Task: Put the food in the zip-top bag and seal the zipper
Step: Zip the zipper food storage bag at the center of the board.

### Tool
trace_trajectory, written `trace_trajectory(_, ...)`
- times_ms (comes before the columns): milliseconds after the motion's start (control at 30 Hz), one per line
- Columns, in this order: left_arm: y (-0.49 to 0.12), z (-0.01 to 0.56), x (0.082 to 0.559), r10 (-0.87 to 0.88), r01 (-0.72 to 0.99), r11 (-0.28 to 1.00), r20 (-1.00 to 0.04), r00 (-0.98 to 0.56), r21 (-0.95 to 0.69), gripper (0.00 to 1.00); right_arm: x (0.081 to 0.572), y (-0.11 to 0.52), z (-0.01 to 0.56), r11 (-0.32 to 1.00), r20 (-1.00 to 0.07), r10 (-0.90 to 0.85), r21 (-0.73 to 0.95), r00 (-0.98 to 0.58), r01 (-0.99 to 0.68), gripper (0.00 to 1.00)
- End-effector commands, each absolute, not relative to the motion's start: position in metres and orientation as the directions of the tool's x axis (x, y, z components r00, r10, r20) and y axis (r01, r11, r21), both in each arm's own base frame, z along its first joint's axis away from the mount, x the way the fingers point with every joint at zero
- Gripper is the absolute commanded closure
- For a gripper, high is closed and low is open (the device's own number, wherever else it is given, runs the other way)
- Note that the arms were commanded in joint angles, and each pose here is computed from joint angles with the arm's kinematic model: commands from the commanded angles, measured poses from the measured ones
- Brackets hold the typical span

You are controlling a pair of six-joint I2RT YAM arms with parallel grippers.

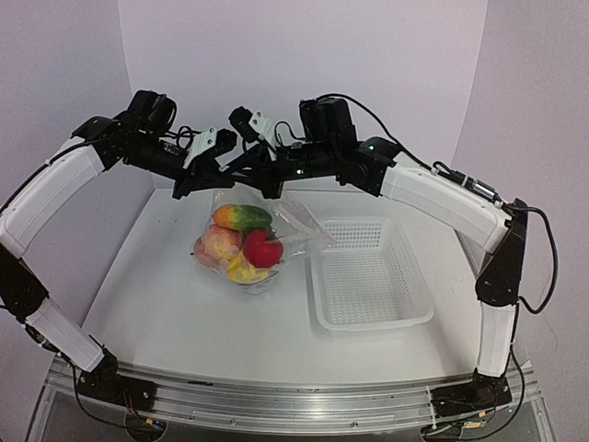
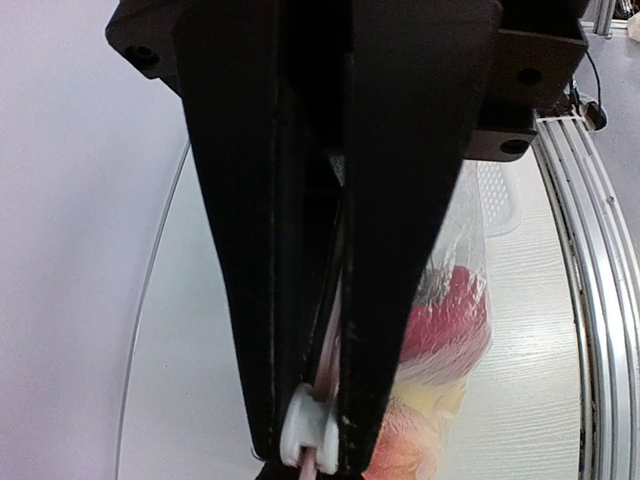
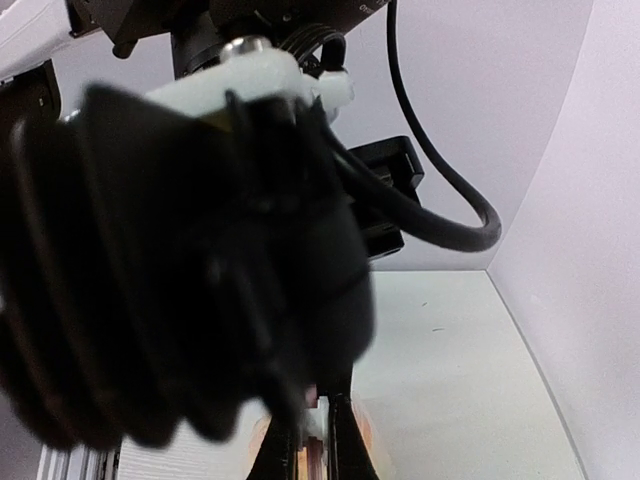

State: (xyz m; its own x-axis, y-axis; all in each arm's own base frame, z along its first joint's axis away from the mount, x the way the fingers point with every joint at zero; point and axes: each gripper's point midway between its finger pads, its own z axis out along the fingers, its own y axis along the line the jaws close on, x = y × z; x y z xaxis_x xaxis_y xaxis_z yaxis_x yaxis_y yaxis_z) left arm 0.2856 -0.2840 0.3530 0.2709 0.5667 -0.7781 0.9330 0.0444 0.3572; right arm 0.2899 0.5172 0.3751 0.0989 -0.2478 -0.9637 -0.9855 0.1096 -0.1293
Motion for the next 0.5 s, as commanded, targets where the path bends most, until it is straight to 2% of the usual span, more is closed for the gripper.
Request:
trace_trajectory(0,-0.277,0.391,0.286,0.486,0.895,0.055,-0.795,0.362,0.442,1.0,0.296,0.486,0.378,0.185,-0.948,-0.304,-0.157,0.095,-0.97,1.0)
trace_trajectory(467,-0.251,0.421,0.277,0.363,0.89,0.046,-0.838,0.408,0.453,1.0,0.297,0.451,0.361,0.224,-0.914,-0.399,-0.178,0.076,-0.958,1.0)
